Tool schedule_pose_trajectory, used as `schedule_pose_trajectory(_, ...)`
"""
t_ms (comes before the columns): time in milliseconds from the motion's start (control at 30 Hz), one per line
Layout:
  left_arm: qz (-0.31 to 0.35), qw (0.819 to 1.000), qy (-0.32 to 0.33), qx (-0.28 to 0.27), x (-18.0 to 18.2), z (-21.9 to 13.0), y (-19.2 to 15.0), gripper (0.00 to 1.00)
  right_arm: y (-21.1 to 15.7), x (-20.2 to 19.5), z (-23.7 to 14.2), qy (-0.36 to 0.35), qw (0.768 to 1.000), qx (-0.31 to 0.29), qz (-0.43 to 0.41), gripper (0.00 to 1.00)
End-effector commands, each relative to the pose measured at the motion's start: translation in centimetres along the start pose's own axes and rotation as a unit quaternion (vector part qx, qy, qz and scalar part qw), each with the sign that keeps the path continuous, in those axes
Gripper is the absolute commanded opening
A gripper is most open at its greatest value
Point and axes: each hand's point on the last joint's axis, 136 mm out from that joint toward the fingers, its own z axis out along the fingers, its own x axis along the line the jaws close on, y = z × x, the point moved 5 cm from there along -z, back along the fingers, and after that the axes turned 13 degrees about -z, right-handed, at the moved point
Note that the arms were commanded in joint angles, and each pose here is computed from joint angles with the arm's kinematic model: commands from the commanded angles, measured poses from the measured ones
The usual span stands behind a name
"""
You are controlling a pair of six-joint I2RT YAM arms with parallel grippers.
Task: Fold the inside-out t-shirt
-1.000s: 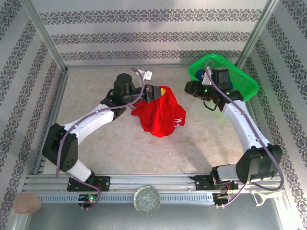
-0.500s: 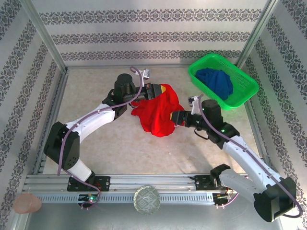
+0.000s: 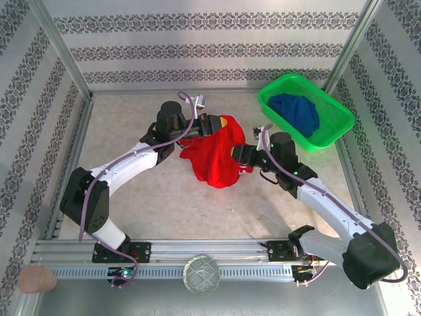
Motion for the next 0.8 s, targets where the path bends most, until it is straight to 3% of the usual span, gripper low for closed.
schedule_pose_trajectory(0,0.006,1.0,-0.011,-0.015,-0.3,-0.5,0.6,0.0,2.9,0.3,-0.1,0.004,0.999,-0.039,-0.005,0.15)
schedule_pose_trajectory(33,0.004,1.0,-0.006,-0.018,0.0,-0.6,0.7,0.0,3.2,0.4,-0.1,0.01,0.999,-0.039,-0.002,0.0)
schedule_pose_trajectory(267,-0.012,0.993,0.086,-0.074,4.8,-2.7,4.3,0.0,5.1,3.3,-2.5,0.114,0.993,-0.023,0.016,0.0)
schedule_pose_trajectory(367,-0.01,0.99,0.121,-0.073,6.9,-2.9,5.5,0.0,5.9,4.7,-3.9,0.166,0.986,-0.023,0.015,0.0)
schedule_pose_trajectory(500,-0.004,0.991,0.123,-0.058,7.8,-2.4,5.8,0.01,6.4,4.6,-3.7,0.181,0.983,-0.02,0.022,0.0)
schedule_pose_trajectory(667,0.0,0.994,0.101,-0.048,6.6,-3.0,4.9,0.49,6.2,2.5,-1.7,0.168,0.984,-0.015,0.052,0.0)
schedule_pose_trajectory(767,-0.003,0.994,0.094,-0.047,5.6,-4.1,3.7,0.58,6.2,1.8,-1.2,0.165,0.984,-0.015,0.061,0.0)
